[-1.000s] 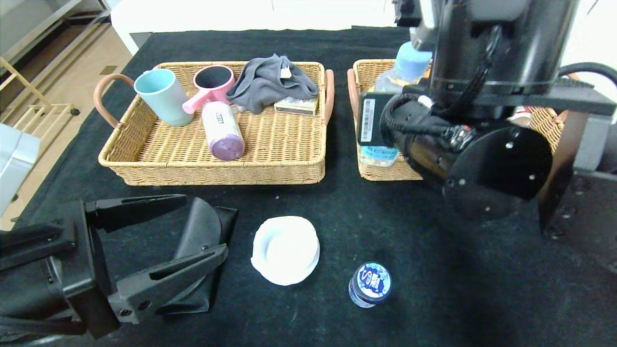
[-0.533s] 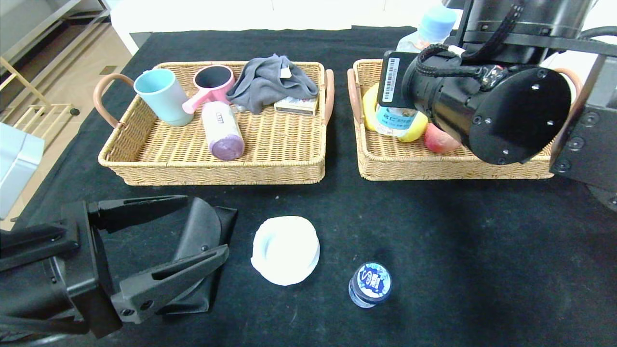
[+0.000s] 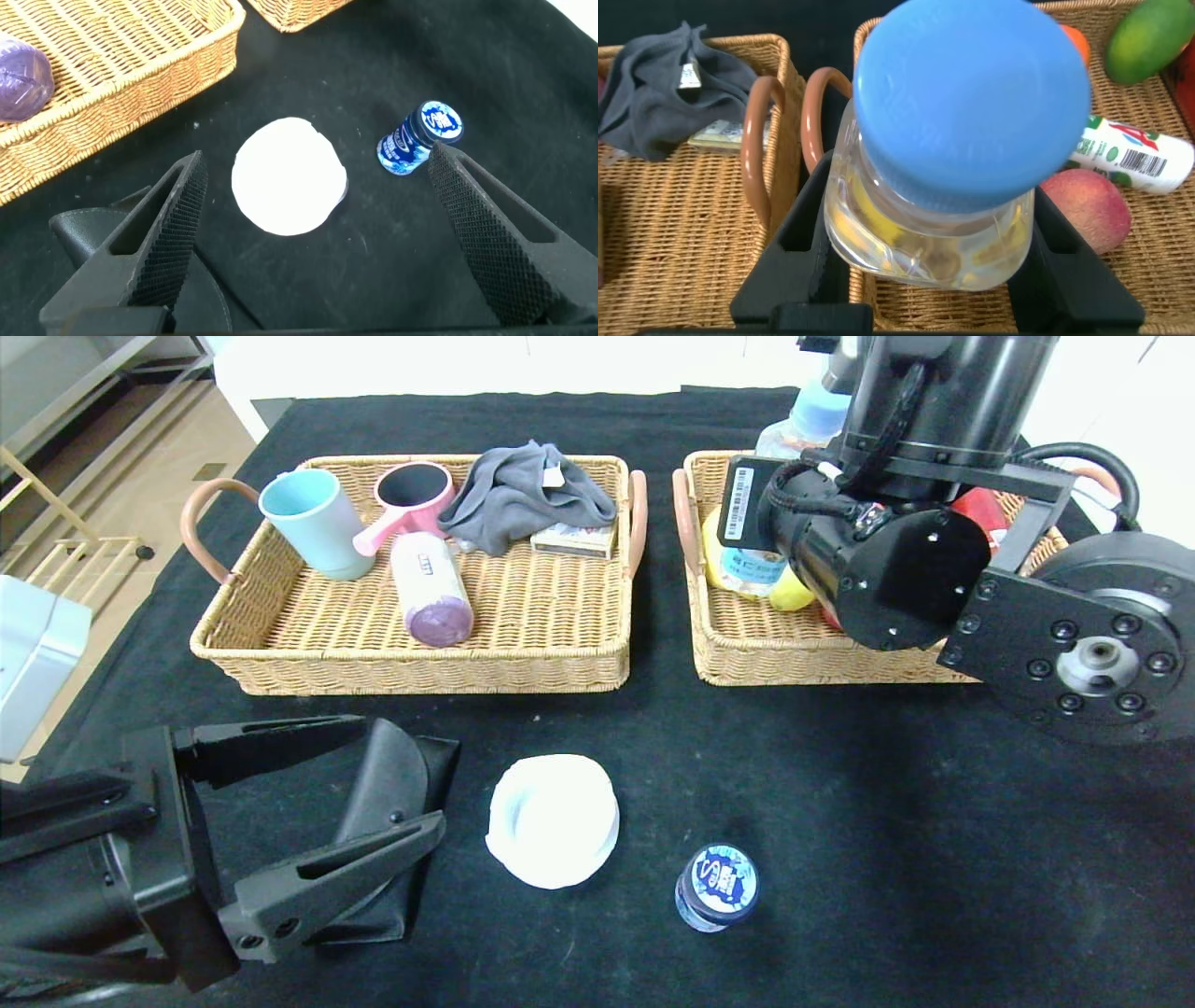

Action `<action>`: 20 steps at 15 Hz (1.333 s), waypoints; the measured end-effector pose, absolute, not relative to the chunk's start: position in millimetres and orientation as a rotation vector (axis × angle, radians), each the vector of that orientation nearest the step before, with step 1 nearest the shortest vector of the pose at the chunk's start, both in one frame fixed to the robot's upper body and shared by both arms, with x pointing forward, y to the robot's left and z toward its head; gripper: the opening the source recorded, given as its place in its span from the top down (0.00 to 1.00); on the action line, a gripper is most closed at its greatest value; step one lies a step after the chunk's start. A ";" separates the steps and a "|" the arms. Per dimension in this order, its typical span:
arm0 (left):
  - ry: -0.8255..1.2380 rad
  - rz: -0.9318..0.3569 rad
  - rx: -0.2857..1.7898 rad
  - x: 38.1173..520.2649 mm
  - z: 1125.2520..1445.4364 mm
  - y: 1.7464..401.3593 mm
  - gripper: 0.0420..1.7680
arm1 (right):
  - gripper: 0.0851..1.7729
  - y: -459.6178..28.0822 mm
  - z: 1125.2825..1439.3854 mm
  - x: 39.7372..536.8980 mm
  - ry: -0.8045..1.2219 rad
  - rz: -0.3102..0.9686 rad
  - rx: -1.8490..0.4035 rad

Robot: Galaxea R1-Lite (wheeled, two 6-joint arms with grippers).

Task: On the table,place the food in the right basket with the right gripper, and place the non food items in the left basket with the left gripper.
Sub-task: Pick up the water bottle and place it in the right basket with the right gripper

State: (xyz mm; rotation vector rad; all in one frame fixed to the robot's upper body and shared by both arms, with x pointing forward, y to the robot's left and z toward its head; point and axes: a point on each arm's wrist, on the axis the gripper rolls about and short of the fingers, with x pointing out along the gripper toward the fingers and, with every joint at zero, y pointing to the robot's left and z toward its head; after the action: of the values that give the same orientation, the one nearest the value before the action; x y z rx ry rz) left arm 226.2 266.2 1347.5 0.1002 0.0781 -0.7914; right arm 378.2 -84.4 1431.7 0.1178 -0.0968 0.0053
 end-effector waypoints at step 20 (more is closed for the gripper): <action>0.067 -0.781 0.099 225.7 1349.6 267.9 0.03 | 0.44 -72.3 1376.7 408.6 -0.003 -0.030 0.069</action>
State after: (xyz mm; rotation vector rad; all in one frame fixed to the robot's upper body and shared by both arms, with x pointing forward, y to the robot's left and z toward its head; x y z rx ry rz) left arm 225.7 267.9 1349.6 0.0993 0.0673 -0.7814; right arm 408.6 -72.3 1376.7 0.0692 -0.0027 -0.0295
